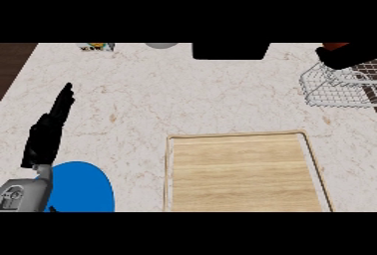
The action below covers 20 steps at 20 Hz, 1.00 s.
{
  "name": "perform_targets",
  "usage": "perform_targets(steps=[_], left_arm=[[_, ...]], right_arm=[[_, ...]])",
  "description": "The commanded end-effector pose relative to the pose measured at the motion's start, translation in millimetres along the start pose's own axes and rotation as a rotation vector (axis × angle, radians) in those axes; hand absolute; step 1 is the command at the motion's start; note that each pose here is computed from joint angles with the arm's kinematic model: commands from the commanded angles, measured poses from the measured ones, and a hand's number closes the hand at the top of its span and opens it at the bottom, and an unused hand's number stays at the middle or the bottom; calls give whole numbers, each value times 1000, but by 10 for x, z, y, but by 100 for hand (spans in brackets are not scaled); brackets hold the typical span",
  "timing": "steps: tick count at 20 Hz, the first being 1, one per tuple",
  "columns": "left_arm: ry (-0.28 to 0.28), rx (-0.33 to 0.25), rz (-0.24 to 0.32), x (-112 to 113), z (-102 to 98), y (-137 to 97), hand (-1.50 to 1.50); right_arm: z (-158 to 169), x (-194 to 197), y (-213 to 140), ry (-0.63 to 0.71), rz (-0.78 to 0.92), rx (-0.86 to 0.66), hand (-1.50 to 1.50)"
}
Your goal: Pick the bell pepper from the tray and place it in the tiered basket
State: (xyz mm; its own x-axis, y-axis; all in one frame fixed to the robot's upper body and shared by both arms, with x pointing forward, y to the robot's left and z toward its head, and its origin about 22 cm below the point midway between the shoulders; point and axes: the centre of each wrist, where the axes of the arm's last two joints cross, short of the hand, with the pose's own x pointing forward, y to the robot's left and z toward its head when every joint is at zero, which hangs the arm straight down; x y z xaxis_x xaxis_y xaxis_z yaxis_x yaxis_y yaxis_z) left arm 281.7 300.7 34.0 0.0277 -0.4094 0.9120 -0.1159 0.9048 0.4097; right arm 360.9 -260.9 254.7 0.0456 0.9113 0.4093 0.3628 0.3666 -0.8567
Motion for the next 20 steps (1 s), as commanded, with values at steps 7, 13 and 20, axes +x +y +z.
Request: perform_targets(steps=[7,13,20], left_arm=[[-12,-28,7,289,52,-211,0],[-14,-2,-15,83,-41,-197,0],[-3,-15,2,-8,46,-30,0]], right_arm=[[-482,-515,5,92,345,-92,150],[-600,-1095,-27,45,336,-28,150],[-657,-1375,86,21,220,72,150]])
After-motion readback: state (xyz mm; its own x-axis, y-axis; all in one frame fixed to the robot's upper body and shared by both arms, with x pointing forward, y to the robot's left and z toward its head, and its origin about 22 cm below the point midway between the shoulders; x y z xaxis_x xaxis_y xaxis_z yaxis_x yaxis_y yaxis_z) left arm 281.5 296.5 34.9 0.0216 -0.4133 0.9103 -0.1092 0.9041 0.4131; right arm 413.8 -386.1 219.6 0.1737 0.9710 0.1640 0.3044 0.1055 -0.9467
